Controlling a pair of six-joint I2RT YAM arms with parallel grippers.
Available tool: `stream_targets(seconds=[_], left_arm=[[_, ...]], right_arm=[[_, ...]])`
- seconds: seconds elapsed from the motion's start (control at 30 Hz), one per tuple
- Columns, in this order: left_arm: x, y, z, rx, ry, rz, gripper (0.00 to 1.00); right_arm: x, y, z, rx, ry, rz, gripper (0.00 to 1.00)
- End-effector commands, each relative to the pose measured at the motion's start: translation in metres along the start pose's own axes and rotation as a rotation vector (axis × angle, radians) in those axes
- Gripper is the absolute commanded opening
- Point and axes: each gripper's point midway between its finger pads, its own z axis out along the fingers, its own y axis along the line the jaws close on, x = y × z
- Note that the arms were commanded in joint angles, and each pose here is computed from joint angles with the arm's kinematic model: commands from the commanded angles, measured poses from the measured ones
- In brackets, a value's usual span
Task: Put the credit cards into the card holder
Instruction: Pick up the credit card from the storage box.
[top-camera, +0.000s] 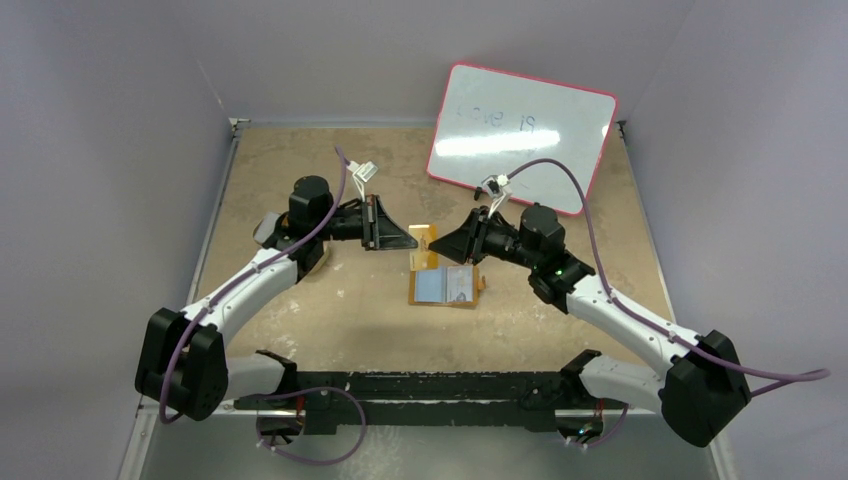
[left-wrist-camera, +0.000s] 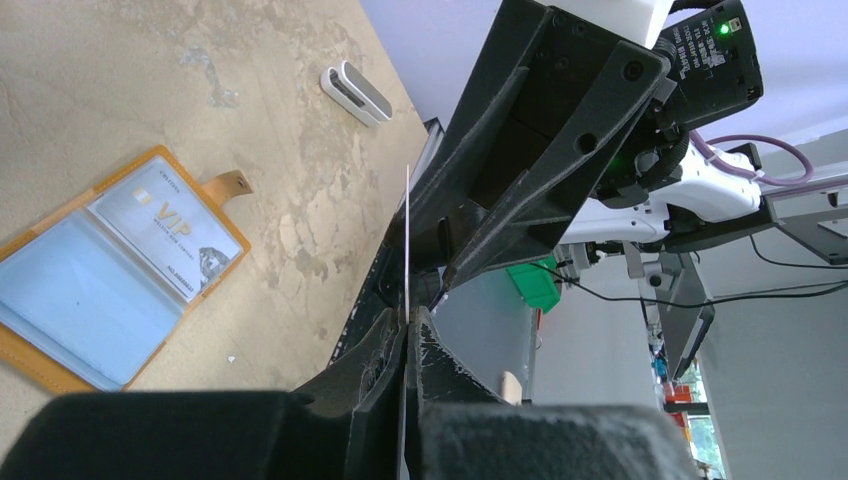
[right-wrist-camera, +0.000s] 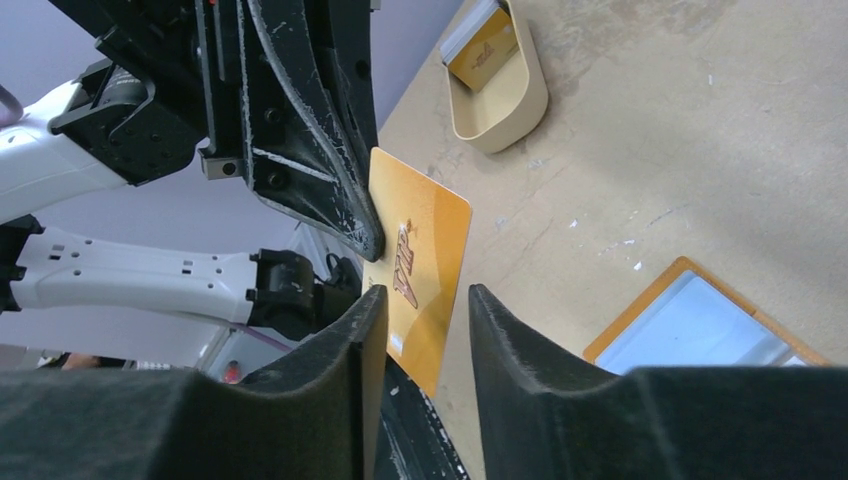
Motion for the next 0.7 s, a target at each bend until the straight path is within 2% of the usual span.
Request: stream_targets(seconds=[0.0, 0.1, 0.2, 0.23, 0.43, 0.67], left_arm=[[-0.005, -0.013, -0.001, 0.032, -0.021, 0.039, 0.00], [-0.007, -0.010, 0.001, 0.023, -0.027, 0.029, 0.00], [-0.008, -0.005, 0.003, 0.012, -0.029, 0.012, 0.00], [-0.008, -0.003, 0.003, 0.005, -0.033, 0.006, 0.04], [-0.006, 0.017, 0.005, -0.075, -0.026, -0.019, 0.31], [0.001, 0.054, 0.000, -0.260, 0.000, -0.004, 0.38]], right_arm=[[-0.019, 0.030, 0.001, -0.109, -0.033, -0.042, 0.31], [-0.017, 0.029, 0.000, -0.114, -0.033, -0.039, 0.20], [-0.015, 0.028, -0.001, -0.116, -0.037, -0.037, 0.04], [-0.015, 0.027, -0.001, -0.114, -0.036, -0.035, 0.00], [-0.007, 0.012, 0.003, -0.069, -0.025, -0.008, 0.00], [0.005, -0.022, 0.005, 0.057, -0.013, 0.009, 0.00]])
